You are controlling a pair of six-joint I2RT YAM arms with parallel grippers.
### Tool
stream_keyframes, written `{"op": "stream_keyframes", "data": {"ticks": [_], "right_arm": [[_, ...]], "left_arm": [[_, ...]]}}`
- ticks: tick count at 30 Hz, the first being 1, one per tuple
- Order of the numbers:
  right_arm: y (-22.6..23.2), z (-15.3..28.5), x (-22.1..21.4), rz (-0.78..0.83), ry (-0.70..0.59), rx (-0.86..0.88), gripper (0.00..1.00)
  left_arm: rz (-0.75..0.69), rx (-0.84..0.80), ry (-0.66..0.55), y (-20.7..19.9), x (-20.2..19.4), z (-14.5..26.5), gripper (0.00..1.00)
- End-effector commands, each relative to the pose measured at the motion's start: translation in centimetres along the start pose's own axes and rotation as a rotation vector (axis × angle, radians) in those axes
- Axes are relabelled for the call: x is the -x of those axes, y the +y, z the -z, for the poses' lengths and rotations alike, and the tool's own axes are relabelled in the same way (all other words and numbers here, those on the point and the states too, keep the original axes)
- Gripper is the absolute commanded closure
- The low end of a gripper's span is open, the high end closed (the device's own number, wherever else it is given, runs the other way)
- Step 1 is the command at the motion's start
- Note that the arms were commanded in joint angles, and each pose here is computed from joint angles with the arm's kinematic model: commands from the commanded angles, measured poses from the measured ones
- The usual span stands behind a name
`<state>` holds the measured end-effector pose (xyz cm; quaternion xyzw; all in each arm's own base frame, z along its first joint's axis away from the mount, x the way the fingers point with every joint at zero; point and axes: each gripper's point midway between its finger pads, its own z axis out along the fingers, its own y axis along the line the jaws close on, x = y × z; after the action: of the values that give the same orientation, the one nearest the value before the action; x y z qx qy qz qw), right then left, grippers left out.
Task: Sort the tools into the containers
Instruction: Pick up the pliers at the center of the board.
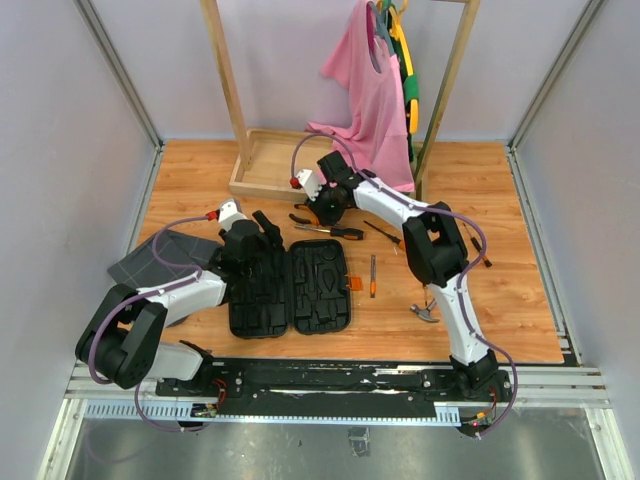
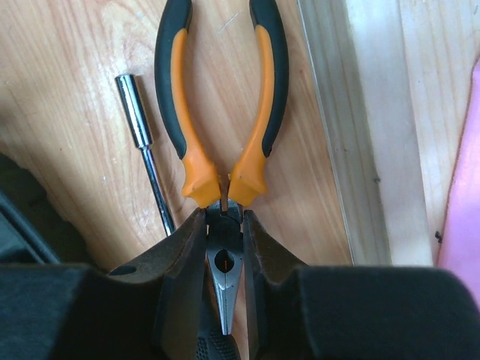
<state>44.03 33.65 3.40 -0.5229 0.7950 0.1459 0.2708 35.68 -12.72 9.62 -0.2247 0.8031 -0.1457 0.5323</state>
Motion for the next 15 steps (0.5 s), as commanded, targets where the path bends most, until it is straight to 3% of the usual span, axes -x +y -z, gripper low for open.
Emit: {"op": "stream_keyframes", "data": {"ticks": [1,15], "right_arm": [[0.0,3.4,1.4,0.081,-0.024,-0.026,1.00],[0.4,6.3,0.3,0.034,-0.002,-0.075,1.00]], "left_arm": [[0.007,0.004,-0.039,-0.3,1.6,-0.3,0.25],[0.008,0.002,-0.031,-0.2,1.5,-0.4,0.25]]}}
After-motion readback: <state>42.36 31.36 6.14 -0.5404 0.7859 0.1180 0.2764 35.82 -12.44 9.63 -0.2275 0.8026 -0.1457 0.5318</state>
